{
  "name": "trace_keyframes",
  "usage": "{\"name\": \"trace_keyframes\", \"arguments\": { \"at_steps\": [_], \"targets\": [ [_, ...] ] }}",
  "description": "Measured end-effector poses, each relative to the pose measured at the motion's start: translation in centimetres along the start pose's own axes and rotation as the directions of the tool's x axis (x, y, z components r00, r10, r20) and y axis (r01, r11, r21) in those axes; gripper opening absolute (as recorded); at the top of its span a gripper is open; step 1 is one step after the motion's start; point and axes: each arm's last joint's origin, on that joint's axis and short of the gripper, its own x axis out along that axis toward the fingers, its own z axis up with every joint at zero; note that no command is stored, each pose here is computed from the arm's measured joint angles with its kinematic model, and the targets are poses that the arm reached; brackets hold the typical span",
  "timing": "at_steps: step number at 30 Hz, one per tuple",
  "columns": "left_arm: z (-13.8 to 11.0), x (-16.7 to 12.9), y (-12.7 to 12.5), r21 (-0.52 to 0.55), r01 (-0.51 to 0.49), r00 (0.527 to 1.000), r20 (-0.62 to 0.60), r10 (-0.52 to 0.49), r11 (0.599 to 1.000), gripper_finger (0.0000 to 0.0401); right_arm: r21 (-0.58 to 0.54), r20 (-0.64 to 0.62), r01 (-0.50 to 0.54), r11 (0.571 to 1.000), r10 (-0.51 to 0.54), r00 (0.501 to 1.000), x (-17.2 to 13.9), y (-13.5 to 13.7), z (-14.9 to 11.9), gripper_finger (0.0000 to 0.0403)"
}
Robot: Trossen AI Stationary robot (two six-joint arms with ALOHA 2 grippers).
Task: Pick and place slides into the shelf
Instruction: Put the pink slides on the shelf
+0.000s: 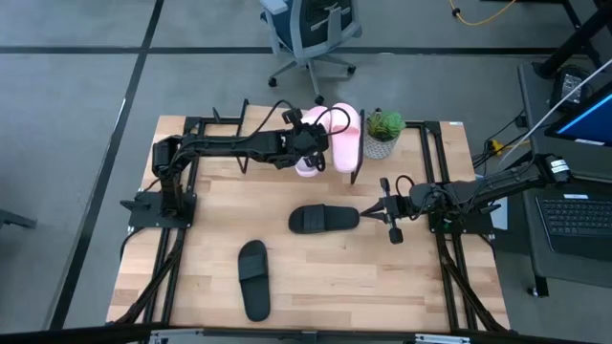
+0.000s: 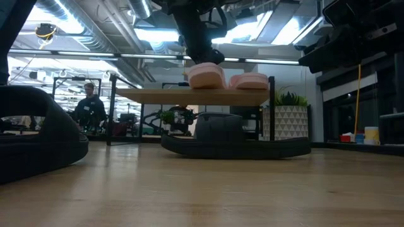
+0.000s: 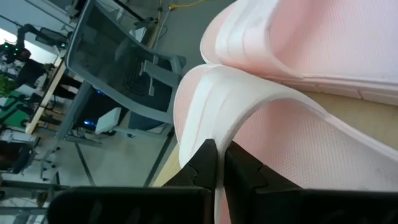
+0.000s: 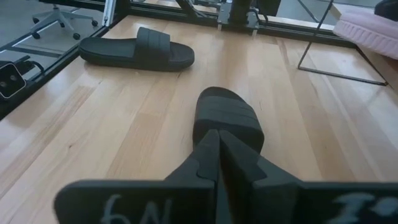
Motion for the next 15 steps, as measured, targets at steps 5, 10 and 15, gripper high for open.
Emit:
{"name": "trace_keyframes", "arguments": {
  "at_steps": [5,10,15],
  "targets": [
    [0.16,0.0,0.03,-0.013,-0.001,1.0,0.013,0.001,1.0,0.001,0.0,0.0,0.0,1.0,0.0,1.0,0.0,0.0,0.0,0.0011],
    [0.17,-0.03,0.0,-0.013,-0.001,1.0,0.014,0.001,1.0,0.001,0.0,-0.001,0.0,1.0,0.0,1.0,0.0,0.0,-0.01,0.0004],
    [0.2,-0.03,0.0,-0.002,-0.001,1.0,0.016,0.001,1.0,0.0022,0.002,-0.001,-0.001,1.0,0.001,1.0,0.0,0.0,-0.01,0.002]
  ]
}}
